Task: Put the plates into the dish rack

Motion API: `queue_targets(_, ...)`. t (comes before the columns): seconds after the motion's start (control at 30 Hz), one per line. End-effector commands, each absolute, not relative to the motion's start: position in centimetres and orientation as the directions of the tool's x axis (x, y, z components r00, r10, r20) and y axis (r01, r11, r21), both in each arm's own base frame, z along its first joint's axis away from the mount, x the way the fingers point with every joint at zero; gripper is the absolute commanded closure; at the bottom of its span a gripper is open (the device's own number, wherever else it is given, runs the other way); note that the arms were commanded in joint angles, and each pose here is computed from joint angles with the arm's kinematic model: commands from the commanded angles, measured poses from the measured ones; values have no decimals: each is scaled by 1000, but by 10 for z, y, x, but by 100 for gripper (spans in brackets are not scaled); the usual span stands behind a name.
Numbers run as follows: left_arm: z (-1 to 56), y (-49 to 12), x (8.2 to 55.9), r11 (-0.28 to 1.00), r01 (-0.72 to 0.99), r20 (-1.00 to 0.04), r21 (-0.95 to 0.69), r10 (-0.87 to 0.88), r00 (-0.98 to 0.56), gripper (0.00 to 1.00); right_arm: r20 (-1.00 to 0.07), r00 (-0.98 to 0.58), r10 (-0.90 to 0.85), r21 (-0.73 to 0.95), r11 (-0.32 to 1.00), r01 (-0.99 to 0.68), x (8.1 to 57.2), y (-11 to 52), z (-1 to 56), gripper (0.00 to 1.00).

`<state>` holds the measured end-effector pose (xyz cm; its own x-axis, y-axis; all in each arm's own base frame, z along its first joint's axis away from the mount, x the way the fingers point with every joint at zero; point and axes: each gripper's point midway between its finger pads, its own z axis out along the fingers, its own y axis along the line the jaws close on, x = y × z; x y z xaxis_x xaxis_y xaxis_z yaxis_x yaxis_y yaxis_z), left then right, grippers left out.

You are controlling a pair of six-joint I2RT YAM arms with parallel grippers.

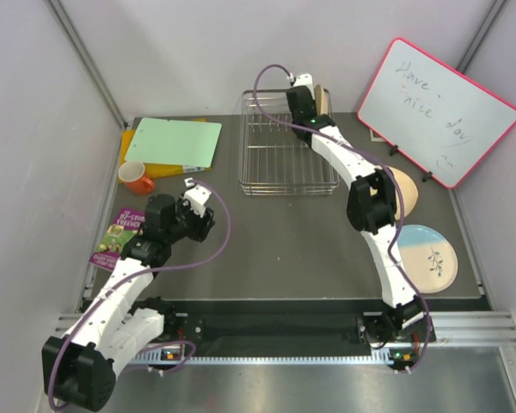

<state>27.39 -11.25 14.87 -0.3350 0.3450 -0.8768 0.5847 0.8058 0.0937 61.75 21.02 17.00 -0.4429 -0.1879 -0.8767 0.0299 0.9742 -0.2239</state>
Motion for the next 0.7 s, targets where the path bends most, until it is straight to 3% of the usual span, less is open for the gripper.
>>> queue_targets(0.0,162,-117,277,802,590,-904,88,314,-291,46,-968,-201,-152,-175,979,106,622,206,287,60)
queue_targets(0.03,163,-118,277,802,591,-906,86,310,-288,46,-974,-170,-151,-170,980,101,617,207,307,49)
queue_targets(0.07,163,-119,277,801,593,-907,86,309,-285,46,-979,-145,-146,-161,982,101,614,207,322,46)
queue_targets(0.23,167,-122,277,787,609,-914,98,314,-258,46,-997,12,-79,-77,994,78,565,214,426,42)
queue_targets(0.3,174,-124,276,773,624,-919,114,320,-228,46,-996,17,-83,-82,995,54,546,219,438,39)
queue_targets(0.33,186,-126,275,761,635,-930,133,317,-187,43,-997,44,-70,-68,996,54,527,209,463,38)
queue_targets(0.43,211,-146,263,679,714,-954,172,296,-52,38,-990,-30,-139,-141,987,81,499,171,448,33)
queue_targets(0.47,220,-152,260,650,735,-957,196,290,-2,38,-971,-126,-202,-211,975,69,497,157,406,31)
queue_targets(0.53,228,-168,252,562,784,-943,265,320,89,38,-973,-158,-170,-185,980,80,482,101,405,23)
queue_targets(0.57,224,-171,248,535,797,-934,278,344,95,38,-948,-255,-189,-205,978,35,475,84,369,23)
queue_targets(0.67,223,-188,239,443,833,-912,331,376,162,38,-905,-373,-205,-167,977,-131,443,32,340,21)
